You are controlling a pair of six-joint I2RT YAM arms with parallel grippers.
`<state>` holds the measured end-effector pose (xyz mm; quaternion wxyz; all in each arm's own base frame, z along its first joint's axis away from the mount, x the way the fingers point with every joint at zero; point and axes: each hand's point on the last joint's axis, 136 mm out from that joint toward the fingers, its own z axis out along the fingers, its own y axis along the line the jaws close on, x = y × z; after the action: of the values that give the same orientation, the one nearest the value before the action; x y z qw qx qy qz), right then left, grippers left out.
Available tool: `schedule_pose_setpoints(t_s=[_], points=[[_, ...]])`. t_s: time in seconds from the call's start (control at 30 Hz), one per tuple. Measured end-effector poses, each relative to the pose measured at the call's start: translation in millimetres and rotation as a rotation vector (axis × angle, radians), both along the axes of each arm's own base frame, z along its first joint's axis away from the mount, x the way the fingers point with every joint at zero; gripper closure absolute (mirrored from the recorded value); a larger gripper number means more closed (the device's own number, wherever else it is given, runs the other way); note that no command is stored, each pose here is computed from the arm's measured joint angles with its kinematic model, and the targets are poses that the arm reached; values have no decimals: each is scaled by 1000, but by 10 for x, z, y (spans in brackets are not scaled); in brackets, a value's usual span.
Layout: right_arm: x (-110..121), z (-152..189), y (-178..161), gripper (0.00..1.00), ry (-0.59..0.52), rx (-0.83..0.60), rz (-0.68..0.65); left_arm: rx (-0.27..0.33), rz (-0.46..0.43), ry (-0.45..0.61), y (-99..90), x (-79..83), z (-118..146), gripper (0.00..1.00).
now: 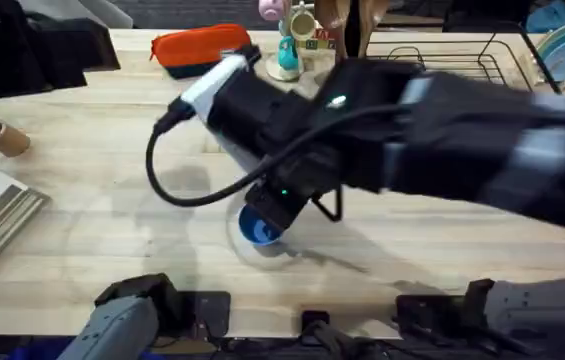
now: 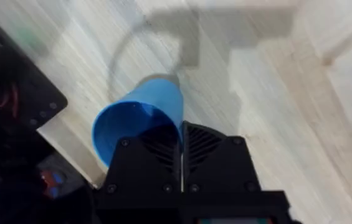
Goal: Pick up the cup on the table and put them onto the rack.
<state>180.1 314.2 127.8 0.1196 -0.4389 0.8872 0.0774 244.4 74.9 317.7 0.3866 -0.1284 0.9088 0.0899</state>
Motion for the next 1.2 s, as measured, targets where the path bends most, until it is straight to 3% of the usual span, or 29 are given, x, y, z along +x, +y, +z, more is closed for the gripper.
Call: schedule_pose_setpoints(t_s=[0.23,0.6,1.0,1.2], points=[[158,511,-191,971,-78,122,-58,0,0,0,0,0,0,7],[727,1195,-759,971,-215,262,-282,0,0,0,0,0,0,7],[1339,1796,-1492,972,-362,305,-527,-2,0,7,-3,-12,-13,7],[1670,1848,-1879,972,-404,268,-658,-2,0,7,-3,-12,-13,8]])
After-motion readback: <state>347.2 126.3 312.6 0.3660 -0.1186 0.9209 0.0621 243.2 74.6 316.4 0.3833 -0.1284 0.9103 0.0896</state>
